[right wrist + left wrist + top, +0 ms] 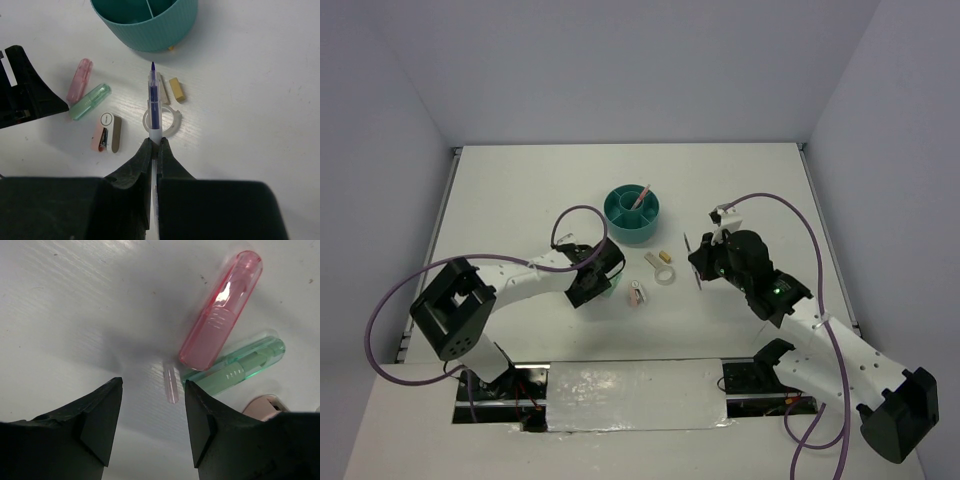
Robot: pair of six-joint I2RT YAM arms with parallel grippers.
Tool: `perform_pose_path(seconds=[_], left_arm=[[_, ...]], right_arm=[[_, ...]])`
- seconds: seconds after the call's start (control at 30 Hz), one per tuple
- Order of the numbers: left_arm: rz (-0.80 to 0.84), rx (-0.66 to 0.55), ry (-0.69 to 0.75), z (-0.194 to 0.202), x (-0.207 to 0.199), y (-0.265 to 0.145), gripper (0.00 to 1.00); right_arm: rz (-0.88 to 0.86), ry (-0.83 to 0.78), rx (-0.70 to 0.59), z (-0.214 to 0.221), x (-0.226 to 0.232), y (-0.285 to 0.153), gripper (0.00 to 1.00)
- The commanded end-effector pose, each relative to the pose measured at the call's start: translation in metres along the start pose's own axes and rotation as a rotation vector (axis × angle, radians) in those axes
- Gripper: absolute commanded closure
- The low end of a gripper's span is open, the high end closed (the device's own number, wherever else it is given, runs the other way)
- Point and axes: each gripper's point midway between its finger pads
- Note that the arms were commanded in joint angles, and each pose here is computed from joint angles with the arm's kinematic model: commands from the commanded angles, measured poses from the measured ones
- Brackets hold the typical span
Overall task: Sort the stationery into containers
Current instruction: Close the pen cap on the pen.
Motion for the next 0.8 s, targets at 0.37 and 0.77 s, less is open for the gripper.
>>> perform_pose_path(seconds=[0.37, 0.77], left_arm=[[-0.06, 0.025, -0.024, 0.009, 0.016, 0.013, 0.39], [-0.078, 0.055, -0.014, 0.018, 0.023, 0.018, 0.42]], right_arm=[[-0.031, -0.016, -0.024, -0.003, 0.006, 0.005, 1.0], [-0.046, -0.019, -0.025, -0.003, 0.008, 0.005, 1.0]])
Point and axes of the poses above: each gripper's point midway between its finger pads, its own y axis out along the fingers, its own x axis along the line the jaws close on, z = x × y, and after that the axes turned 1 degree about y, right-handed
